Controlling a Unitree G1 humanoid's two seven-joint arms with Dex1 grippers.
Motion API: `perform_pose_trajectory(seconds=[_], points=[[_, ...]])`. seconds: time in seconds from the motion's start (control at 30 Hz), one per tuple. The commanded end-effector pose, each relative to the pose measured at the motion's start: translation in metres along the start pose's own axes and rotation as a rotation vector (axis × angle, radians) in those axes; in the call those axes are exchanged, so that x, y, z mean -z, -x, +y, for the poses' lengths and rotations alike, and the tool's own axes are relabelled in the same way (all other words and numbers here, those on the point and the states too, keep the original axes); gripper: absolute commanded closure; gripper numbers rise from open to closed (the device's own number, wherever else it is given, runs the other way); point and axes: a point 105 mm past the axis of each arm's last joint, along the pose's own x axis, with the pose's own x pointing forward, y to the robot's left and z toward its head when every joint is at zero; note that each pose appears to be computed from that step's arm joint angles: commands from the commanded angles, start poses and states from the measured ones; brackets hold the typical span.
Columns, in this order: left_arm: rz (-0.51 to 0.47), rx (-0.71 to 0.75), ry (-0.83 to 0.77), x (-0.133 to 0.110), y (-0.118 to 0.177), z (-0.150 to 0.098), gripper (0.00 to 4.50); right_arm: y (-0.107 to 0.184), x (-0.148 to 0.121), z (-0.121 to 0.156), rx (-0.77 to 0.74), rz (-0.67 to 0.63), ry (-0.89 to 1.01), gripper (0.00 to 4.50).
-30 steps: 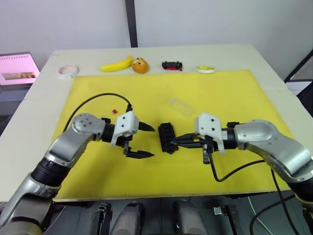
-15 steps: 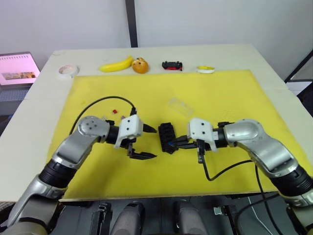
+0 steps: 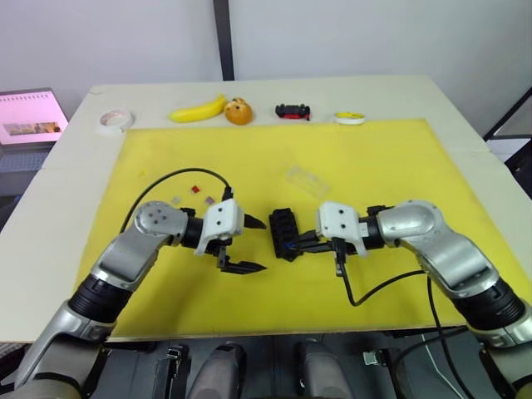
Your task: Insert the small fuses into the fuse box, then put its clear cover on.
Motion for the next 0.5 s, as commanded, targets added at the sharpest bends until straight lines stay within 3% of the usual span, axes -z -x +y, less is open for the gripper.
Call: perform_pose_trajectory(seconds=[0.03, 0.2, 0.5], points=[[-0.024, -0.002, -0.088, -0.014, 0.002, 0.000, 0.06, 0.005, -0.015, -0.006, 0.009, -0.028, 0.058, 4.50], [-0.026, -0.003, -0.091, -0.016, 0.002, 0.001, 0.06, 0.009, -0.023, -0.009, -0.019, -0.034, 0.079, 4.50], [-0.030, -0.007, -0.096, -0.019, 0.001, 0.002, 0.06, 0.007, -0.009, -0.009, -0.053, -0.002, 0.133, 4.50]])
